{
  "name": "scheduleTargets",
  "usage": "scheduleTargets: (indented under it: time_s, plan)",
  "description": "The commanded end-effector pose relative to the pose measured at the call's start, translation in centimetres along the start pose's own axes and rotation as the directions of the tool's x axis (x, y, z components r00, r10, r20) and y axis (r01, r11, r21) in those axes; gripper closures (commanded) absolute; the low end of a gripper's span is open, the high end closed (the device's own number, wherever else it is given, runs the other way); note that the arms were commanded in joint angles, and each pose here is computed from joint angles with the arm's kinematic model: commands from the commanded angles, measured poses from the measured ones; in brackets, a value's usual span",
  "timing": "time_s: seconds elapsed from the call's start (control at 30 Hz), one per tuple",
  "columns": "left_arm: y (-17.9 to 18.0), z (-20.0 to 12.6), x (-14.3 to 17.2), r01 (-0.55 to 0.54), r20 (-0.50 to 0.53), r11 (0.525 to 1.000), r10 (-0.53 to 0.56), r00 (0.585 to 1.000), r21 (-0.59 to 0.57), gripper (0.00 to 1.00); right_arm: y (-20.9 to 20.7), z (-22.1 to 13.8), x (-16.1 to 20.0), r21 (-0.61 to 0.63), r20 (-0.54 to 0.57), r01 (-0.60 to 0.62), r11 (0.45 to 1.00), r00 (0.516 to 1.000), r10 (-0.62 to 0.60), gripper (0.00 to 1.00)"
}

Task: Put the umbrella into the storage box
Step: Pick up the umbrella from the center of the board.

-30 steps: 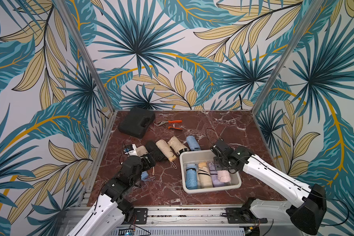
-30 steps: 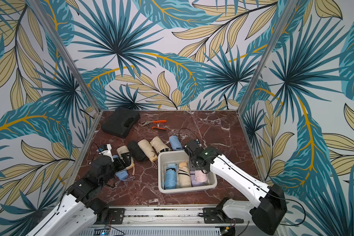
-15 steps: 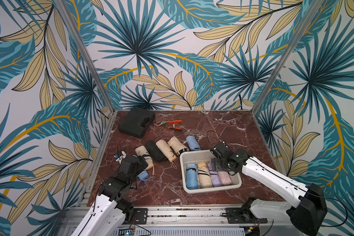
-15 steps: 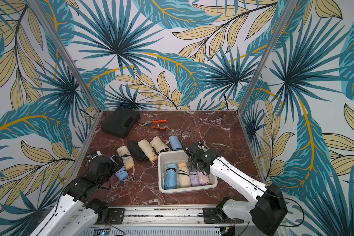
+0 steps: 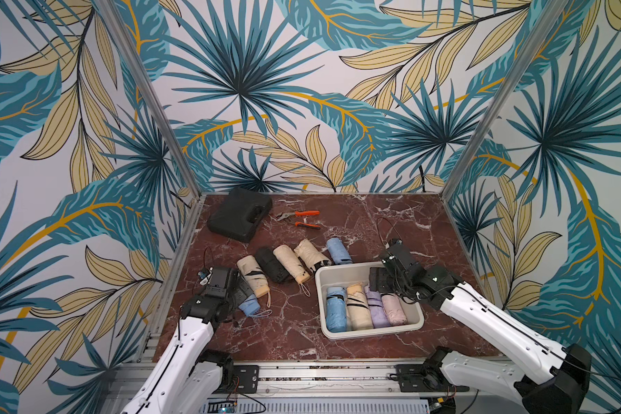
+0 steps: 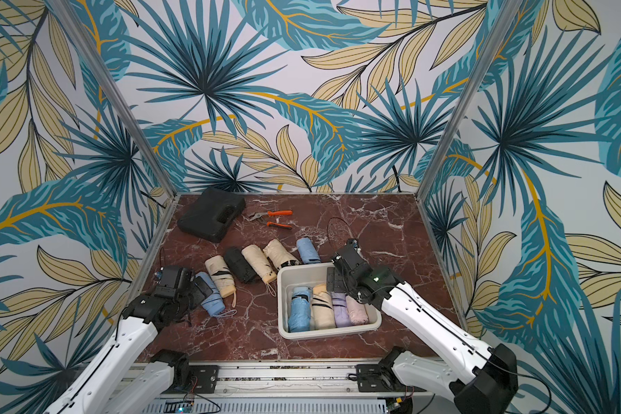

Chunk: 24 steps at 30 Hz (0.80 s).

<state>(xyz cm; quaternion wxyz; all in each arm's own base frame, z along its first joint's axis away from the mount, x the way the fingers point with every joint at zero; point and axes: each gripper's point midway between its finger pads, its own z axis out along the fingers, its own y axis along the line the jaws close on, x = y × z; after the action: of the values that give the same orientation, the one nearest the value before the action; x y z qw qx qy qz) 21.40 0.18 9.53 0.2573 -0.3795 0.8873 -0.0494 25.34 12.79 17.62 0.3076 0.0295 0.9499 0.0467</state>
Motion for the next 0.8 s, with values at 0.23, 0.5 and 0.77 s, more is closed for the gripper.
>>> scheduleTargets:
  time_s: [0.23, 0.5, 0.77]
  plan:
    - [-3.0, 2.3, -3.5, -0.129, -0.016, 0.987, 0.131, 0.991, 0.093, 0.0, 2.6, 0.3, -1.8, -0.124, 0.061, -0.035, 0.992, 0.997, 0.043, 0.08]
    - [-4.6, 6.1, -5.5, -0.188, -0.117, 0.974, 0.203, 0.972, 0.128, 0.0, 2.9, 0.2, -2.0, -0.14, 0.077, -0.033, 0.99, 0.996, 0.044, 0.08]
    - [-1.5, 7.7, -4.0, -0.082, -0.194, 0.996, 0.078, 0.978, -0.017, 0.09, 3.4, 0.6, -1.9, -0.169, 0.076, -0.056, 0.984, 0.995, 0.07, 0.08]
